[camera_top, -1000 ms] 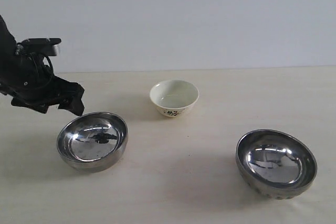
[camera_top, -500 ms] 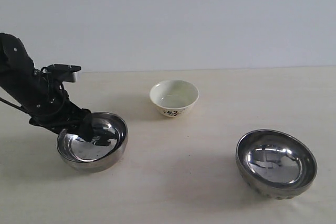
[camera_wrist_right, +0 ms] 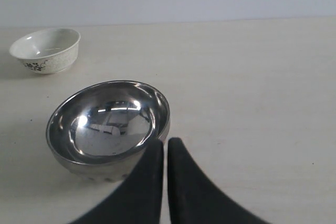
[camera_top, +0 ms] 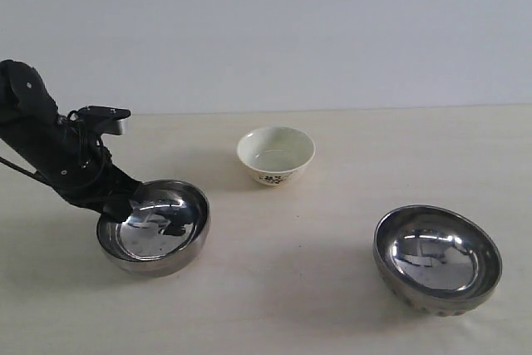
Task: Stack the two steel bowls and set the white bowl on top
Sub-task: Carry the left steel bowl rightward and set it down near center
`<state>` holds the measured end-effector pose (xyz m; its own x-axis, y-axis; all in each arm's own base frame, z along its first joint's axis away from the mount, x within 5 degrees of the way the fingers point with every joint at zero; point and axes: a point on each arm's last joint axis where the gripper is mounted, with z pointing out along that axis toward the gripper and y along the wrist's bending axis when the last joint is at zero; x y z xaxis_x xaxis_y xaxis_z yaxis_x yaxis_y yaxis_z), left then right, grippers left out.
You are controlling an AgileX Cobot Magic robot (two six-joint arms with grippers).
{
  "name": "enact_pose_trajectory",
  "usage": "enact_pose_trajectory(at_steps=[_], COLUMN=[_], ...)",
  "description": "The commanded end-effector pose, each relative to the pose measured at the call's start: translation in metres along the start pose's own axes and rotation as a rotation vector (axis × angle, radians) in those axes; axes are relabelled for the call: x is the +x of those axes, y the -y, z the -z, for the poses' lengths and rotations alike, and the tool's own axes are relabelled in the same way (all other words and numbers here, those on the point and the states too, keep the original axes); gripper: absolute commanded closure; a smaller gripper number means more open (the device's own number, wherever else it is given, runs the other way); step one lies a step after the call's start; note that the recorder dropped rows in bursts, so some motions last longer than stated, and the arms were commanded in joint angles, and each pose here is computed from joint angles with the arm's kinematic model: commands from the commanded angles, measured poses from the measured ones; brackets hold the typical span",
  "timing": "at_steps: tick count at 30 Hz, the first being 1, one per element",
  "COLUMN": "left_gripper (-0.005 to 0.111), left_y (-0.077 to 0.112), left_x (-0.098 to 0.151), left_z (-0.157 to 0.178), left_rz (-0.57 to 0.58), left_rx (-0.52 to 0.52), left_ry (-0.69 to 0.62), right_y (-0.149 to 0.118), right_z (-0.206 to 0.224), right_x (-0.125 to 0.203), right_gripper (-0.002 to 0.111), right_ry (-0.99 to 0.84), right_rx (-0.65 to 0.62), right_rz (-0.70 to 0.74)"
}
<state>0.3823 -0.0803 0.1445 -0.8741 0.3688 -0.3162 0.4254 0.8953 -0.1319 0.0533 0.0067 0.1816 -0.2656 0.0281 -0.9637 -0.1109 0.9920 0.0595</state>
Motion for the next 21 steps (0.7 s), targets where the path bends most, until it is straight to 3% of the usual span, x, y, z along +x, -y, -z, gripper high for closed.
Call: enact_pose_trajectory(at_steps=[1, 7, 11, 21], left_gripper=[0.103, 0.103, 0.103, 0.103], left_y=[0.003, 0.009, 0.023, 0.108], left_x=[-0.002, -0.009, -0.014, -0.023], left_z=[0.003, 0.026, 0.04, 0.037], left_rz=[-0.008, 0.005, 0.0, -0.182], left_rx=[0.009, 0.017, 0.067, 0.187], left_ry=[0.003, 0.074, 0.123, 0.14], right_y=[0.0, 0.0, 0.0, 0.0], right_z=[0.0, 0.0, 0.0, 0.0], right_x=[-0.001, -0.001, -0.001, -0.001], right_gripper=[0.108, 0.108, 0.108, 0.108], right_ry=[0.01, 0.01, 0.01, 0.01], right_rx=[0.003, 0.003, 0.003, 0.003], right_rz=[0.002, 0.002, 0.002, 0.002])
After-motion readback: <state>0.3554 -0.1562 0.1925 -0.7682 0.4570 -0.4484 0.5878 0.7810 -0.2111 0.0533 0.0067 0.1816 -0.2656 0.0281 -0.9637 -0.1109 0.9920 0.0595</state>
